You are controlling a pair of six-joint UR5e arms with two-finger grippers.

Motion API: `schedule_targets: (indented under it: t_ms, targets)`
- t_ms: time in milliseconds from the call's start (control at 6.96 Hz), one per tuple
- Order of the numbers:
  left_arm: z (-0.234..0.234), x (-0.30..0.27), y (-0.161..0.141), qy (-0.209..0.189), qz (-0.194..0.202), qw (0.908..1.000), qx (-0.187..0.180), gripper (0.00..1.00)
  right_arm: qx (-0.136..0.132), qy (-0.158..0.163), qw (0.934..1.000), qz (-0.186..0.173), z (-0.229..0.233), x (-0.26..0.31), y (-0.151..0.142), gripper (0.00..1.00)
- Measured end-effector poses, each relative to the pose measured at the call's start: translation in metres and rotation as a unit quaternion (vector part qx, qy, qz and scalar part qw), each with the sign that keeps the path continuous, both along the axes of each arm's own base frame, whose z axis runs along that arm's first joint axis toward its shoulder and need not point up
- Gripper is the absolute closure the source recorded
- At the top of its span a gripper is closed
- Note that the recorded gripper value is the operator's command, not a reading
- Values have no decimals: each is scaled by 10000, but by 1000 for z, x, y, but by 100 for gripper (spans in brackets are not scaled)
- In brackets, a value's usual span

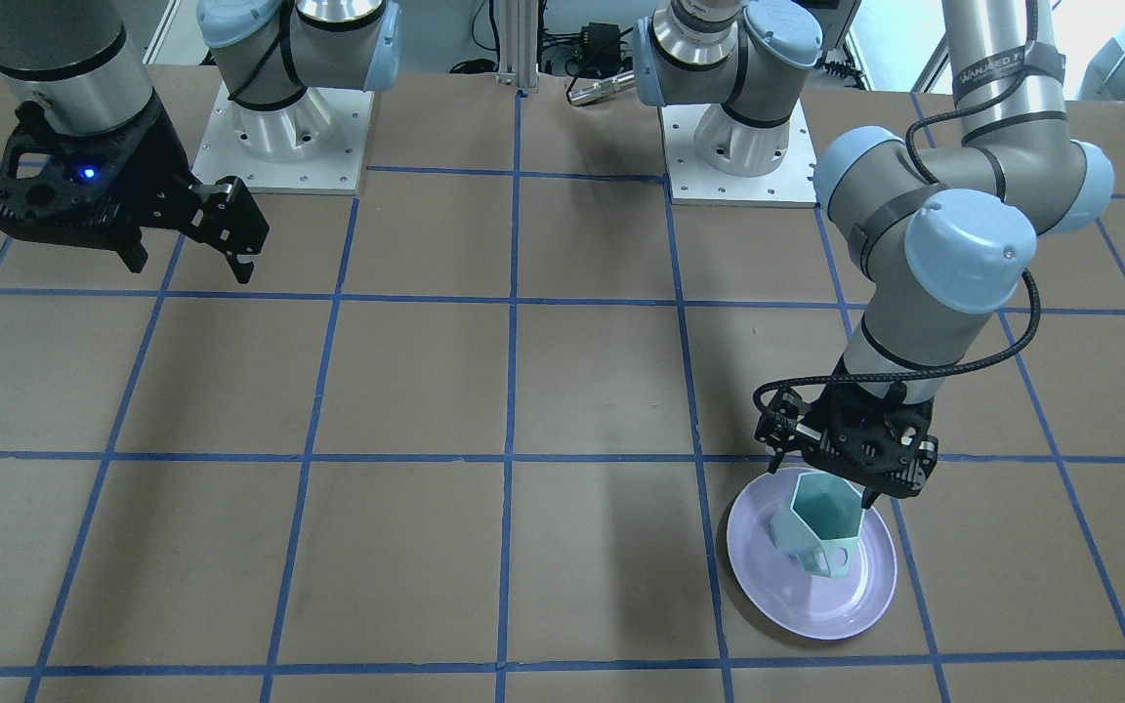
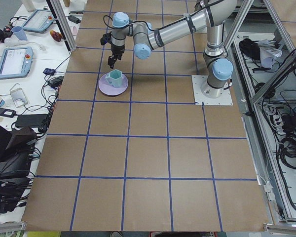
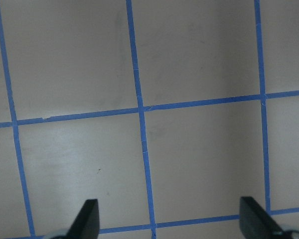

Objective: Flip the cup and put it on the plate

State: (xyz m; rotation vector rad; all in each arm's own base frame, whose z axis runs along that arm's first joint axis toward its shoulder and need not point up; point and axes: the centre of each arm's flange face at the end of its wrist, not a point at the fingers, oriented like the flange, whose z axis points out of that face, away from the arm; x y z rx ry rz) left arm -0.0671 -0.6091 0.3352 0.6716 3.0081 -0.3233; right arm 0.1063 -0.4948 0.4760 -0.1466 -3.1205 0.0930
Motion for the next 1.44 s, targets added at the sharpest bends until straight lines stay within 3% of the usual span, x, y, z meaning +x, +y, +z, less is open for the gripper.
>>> schedule_targets:
  t_ms: [862,1438]
  targets:
    - [85,0,7,174,768,9963,347,0,-1,-2,10000,0,0,0,0,0]
    - [142,-12,34,344,1598,9837,746,0,2,5,10000,0,0,0,0,0]
